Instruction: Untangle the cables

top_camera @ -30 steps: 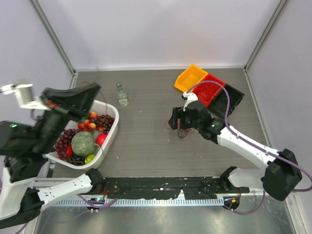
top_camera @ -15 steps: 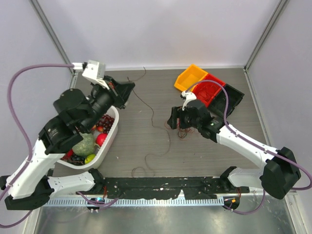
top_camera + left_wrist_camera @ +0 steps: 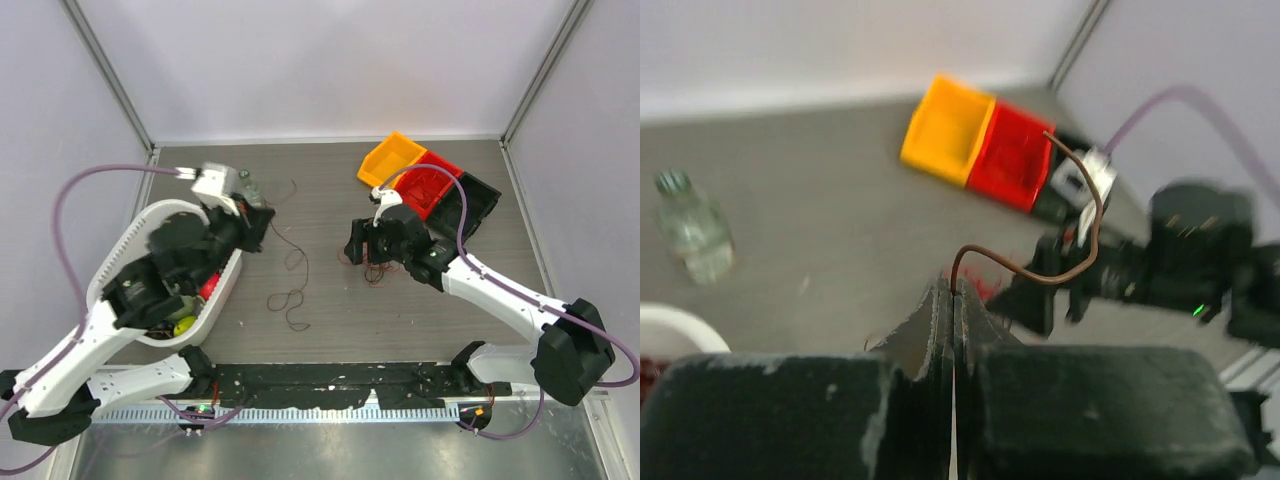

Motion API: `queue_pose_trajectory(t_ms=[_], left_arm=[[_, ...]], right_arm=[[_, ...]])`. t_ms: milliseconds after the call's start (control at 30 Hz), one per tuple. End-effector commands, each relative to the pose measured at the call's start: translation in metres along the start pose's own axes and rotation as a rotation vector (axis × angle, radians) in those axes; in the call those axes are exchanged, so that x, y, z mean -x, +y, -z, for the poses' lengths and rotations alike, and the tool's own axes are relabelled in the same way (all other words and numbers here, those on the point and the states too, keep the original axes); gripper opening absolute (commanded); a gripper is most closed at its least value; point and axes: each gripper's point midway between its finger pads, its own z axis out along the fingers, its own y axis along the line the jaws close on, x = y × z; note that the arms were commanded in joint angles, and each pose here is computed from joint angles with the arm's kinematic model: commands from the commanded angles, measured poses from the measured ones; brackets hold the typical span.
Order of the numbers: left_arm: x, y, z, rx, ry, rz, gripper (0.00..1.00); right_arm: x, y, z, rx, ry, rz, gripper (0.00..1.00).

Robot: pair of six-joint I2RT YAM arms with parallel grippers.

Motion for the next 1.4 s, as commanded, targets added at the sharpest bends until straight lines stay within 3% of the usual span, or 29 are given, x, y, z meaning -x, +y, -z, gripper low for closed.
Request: queue_pose_trajectory(t_ms=[0, 200, 300, 633, 667, 767, 867, 1033, 1200, 1367], left_arm=[[-0.103, 0.013, -0.008, 0.059, 0.251, 0.093, 0.00], [-0.227, 0.034, -0.002, 0.141, 0.471, 0.252, 0.00], [-0.277, 0.056, -0.003, 0.242, 0.542, 0.247, 0.00], [-0.336, 0.106, -0.018, 0.539, 0.698, 0.051, 0.01], [-0.337, 0.105, -0.018, 0.538, 0.710, 0.047, 0.09], [-0.330, 0.095, -0.017, 0.474, 0.719, 0.052, 0.49], [-0.299, 0.082, -0.013, 0.385, 0.650, 0.090, 0.71], [-0.227, 0.073, 0.010, 0.265, 0.448, 0.131, 0.84], [-0.156, 0.060, 0.037, 0.083, 0.197, 0.177, 0.93], [-0.138, 0.063, 0.057, 0.064, 0.125, 0.235, 0.94]], right_arm=[[0.016, 0.005, -0.005, 0.005, -0.040, 0.016, 0.74], [0.015, 0.006, -0.011, 0.009, -0.033, -0.004, 0.74], [0.012, 0.006, -0.013, 0.009, -0.023, -0.014, 0.74], [-0.010, 0.028, -0.020, 0.091, 0.056, -0.010, 0.73], [-0.012, 0.031, -0.020, 0.099, 0.063, -0.001, 0.73], [-0.026, 0.047, -0.025, 0.126, 0.103, 0.058, 0.74], [-0.035, 0.054, -0.033, 0.129, 0.134, 0.120, 0.74], [-0.022, 0.067, -0.058, 0.133, 0.119, 0.151, 0.74], [-0.018, 0.085, -0.109, 0.162, 0.202, 0.205, 0.74], [-0.033, 0.101, -0.144, 0.213, 0.320, 0.215, 0.74]])
